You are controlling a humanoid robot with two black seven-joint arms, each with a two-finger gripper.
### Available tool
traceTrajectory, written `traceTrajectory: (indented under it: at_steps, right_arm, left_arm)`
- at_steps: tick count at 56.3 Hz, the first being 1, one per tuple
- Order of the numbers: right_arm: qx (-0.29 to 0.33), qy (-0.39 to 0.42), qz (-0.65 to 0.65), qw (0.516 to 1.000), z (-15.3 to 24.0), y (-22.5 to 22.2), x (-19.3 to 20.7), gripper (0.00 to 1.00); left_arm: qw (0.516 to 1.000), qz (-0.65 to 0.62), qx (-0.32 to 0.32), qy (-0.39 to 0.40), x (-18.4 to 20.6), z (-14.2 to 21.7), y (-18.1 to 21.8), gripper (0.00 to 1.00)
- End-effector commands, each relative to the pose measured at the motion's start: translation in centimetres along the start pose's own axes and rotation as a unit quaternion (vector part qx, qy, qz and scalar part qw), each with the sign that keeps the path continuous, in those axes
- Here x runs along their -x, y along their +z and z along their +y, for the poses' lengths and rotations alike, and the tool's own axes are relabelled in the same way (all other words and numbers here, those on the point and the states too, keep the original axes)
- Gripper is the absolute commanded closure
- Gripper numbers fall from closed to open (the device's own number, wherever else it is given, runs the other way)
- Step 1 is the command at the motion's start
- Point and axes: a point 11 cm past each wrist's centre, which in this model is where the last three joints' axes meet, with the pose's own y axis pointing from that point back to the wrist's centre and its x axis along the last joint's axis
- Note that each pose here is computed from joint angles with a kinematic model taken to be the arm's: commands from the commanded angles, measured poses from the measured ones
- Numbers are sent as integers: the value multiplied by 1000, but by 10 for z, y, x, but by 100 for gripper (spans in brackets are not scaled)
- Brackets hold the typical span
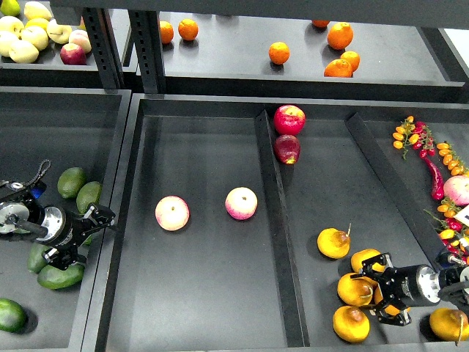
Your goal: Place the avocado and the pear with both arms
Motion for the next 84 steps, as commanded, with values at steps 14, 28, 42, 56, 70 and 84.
traceTrajectory:
  at_steps: [14, 28, 42, 56, 70, 84]
  right_arm:
    - [-84, -39, -23, 995, 24, -44, 13, 0]
    - [-148, -53, -36, 987, 41, -77, 16, 0]
    - [-247, -107, -73, 960, 47, -125, 39, 0]
    - [-315, -183, -157, 918, 18, -153, 73, 0]
    - [-354, -291, -236, 857, -17, -172, 138, 0]
    - [-444, -310, -297, 787, -10, -191, 145, 0]
  left_arm:
    - [989, 82, 121, -17, -10, 26, 50, 0]
    - [963, 158, 214, -46, -20, 50, 79, 0]
    - [906, 254, 324, -100, -22, 69, 105, 0]
    - [808, 366, 415, -200, 10, 55, 128, 0]
    - [733, 431, 457, -261, 38, 41, 128, 0]
    - [701, 431, 488, -291, 60, 49, 130, 0]
